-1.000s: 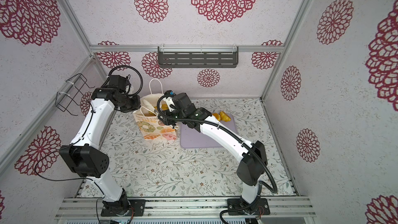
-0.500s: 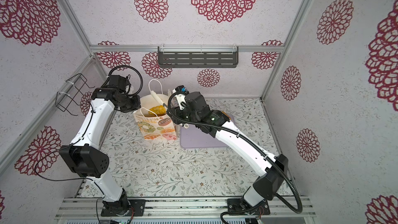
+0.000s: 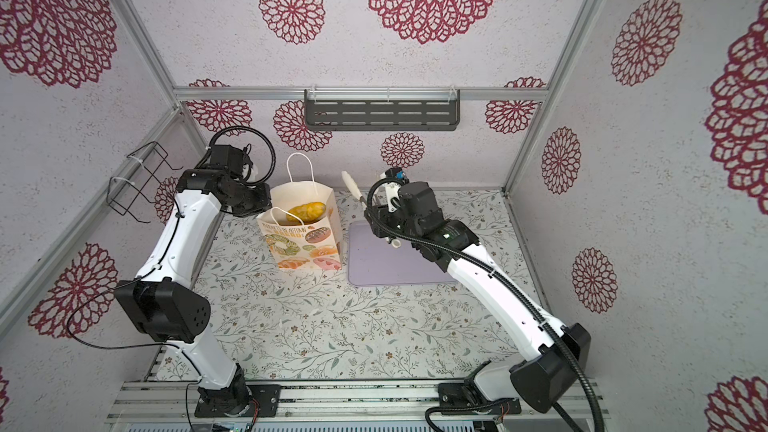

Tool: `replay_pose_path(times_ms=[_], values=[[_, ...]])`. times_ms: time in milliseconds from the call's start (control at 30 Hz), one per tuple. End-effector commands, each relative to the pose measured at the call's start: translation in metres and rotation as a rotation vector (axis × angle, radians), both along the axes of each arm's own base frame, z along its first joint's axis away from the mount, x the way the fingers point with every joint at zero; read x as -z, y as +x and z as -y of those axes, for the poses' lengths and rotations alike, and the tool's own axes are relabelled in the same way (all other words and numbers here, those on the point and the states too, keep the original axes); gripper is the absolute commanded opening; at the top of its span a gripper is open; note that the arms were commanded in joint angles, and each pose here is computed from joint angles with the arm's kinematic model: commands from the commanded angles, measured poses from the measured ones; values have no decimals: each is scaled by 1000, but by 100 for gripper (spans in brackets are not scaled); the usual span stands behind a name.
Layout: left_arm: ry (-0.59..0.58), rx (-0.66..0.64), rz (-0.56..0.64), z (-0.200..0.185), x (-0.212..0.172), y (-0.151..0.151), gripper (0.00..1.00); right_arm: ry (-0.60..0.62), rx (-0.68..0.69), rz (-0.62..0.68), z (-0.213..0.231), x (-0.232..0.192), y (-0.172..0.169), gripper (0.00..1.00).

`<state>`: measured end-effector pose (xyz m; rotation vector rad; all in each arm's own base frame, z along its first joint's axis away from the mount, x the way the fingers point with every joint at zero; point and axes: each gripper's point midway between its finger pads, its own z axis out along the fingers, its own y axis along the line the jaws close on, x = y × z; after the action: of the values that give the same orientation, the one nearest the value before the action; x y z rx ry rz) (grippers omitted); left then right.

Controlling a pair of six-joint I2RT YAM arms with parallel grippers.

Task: Place the fake bread into the paper bag
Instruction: 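Move the open tongs back over the tray with the right gripper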

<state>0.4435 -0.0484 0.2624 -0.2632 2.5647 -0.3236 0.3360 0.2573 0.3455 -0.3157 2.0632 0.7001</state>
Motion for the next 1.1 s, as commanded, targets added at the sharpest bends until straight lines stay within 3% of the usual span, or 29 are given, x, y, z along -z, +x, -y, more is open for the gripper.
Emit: replay_pose_path(times_ms=[0,1067], values=[[-14,9,32,3,-11,-1,0,76,40,62,17,-27,-3,47],[0,12,33,5,-10,-2,0,135,259,-111,103,76,-16,49]])
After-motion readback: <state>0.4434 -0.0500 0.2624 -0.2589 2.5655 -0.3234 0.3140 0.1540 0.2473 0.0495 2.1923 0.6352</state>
